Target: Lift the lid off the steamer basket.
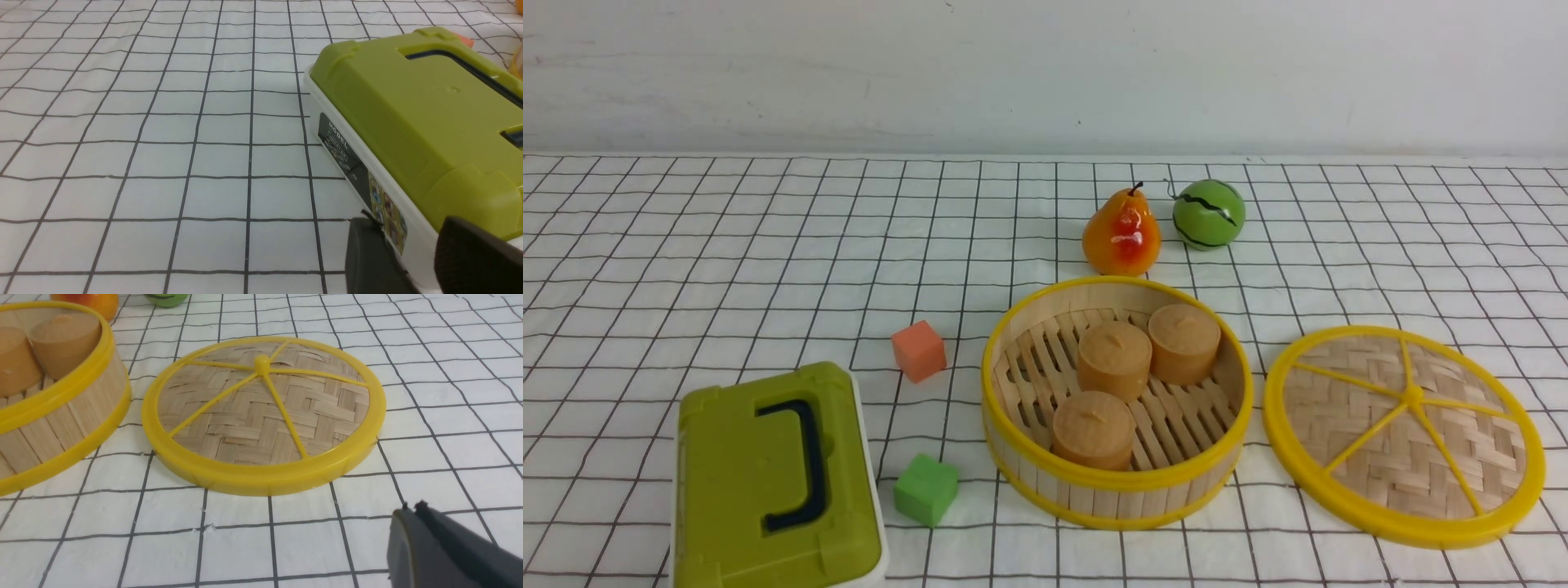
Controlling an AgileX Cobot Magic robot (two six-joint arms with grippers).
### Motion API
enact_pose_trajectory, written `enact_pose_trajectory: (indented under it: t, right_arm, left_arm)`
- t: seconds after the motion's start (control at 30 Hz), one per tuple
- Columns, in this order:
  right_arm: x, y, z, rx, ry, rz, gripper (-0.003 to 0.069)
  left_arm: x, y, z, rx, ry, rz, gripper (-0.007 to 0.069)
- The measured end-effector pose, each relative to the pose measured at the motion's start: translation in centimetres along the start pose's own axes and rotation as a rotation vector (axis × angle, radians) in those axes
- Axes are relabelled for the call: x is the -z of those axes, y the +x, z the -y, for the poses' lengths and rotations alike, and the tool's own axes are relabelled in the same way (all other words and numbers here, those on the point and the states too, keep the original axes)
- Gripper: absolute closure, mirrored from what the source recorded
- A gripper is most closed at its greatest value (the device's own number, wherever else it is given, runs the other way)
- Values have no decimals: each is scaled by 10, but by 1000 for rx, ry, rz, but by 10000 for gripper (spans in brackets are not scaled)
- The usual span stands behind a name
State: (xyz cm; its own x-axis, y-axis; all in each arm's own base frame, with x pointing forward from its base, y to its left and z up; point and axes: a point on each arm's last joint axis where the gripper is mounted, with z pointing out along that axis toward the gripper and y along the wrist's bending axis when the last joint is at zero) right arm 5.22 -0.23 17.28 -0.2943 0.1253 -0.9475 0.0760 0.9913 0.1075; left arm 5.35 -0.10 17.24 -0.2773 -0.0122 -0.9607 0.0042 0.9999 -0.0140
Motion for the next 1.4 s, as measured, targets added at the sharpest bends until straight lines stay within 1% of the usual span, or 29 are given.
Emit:
enact_pose_trajectory:
  t: [1.4]
  right_arm:
    - [0,0,0,-1,0,0,627]
  left_arm:
    - [0,0,0,0,0,0,386]
